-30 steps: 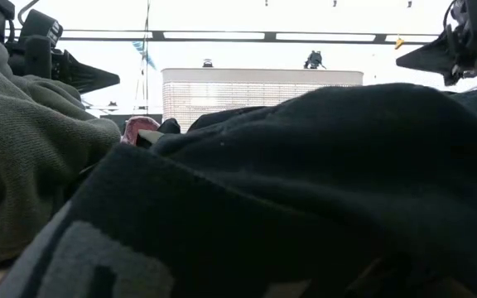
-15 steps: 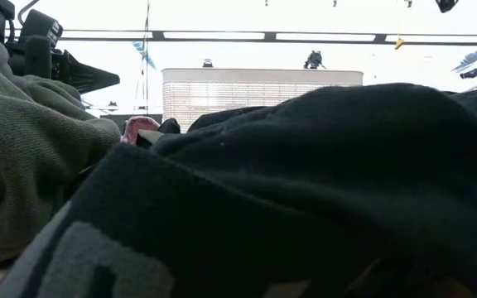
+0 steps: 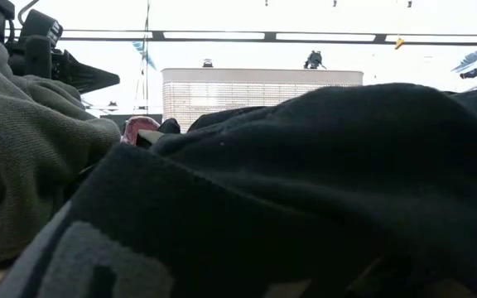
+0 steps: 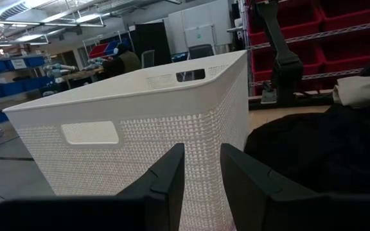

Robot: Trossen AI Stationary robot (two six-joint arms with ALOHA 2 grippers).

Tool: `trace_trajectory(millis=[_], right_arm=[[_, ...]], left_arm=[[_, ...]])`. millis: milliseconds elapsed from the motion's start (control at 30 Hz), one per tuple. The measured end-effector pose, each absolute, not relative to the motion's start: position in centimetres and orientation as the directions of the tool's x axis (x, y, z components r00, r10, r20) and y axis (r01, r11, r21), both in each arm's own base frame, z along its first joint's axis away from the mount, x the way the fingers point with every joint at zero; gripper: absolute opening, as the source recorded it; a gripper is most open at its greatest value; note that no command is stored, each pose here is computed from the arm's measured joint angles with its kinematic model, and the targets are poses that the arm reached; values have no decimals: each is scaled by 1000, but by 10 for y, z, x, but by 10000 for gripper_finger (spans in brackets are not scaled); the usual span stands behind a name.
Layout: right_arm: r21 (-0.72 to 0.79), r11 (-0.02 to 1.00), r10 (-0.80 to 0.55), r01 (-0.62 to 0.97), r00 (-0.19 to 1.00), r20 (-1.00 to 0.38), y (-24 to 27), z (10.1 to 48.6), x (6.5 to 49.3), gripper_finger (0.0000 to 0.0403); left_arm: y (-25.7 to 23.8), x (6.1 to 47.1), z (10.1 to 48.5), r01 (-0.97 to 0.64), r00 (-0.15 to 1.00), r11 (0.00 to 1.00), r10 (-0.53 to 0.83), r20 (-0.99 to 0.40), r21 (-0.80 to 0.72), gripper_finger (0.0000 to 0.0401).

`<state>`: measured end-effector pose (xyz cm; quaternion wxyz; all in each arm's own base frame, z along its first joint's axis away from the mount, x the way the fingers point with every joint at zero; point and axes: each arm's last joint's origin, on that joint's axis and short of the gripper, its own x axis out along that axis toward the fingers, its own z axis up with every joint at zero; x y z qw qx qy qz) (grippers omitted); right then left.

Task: Sort clothes
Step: Put the brown pants into the white bin

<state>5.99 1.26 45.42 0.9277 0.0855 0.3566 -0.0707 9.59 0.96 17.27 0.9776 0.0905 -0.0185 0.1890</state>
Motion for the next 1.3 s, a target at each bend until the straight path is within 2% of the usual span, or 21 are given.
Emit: trace_trajectory(millis=[100, 233, 367, 533, 767, 933, 1200, 1300], right_arm=[[114, 978, -45, 172, 715, -697, 16, 460, 68, 4], [73, 997, 59, -7, 674, -736, 23, 459, 77, 4], [9, 991, 94, -134, 642, -761, 27, 456, 86, 5], [-60, 976, 86, -212, 619, -781, 31, 453, 96, 11], [-49, 972, 98, -231, 583, -806, 37, 450, 109, 30], [3, 967, 145, -253, 545, -826, 42, 447, 117, 63], [-20, 937, 172, -348, 513, -841, 47, 444, 125, 152], [-12, 944, 168, -330, 512, -842, 47, 444, 126, 178]], left_arm=[[10, 96, 173, -373, 928, 912, 366, 70, 170, 105], [10, 96, 173, -373, 928, 912, 366, 70, 170, 105], [10, 96, 173, -373, 928, 912, 366, 70, 170, 105], [10, 96, 173, -373, 928, 912, 366, 70, 170, 105], [10, 96, 173, -373, 928, 912, 366, 70, 170, 105], [10, 96, 173, -373, 928, 912, 366, 70, 170, 105], [10, 96, 173, -373, 928, 912, 366, 70, 170, 105], [10, 96, 173, -373, 928, 912, 366, 70, 170, 105]])
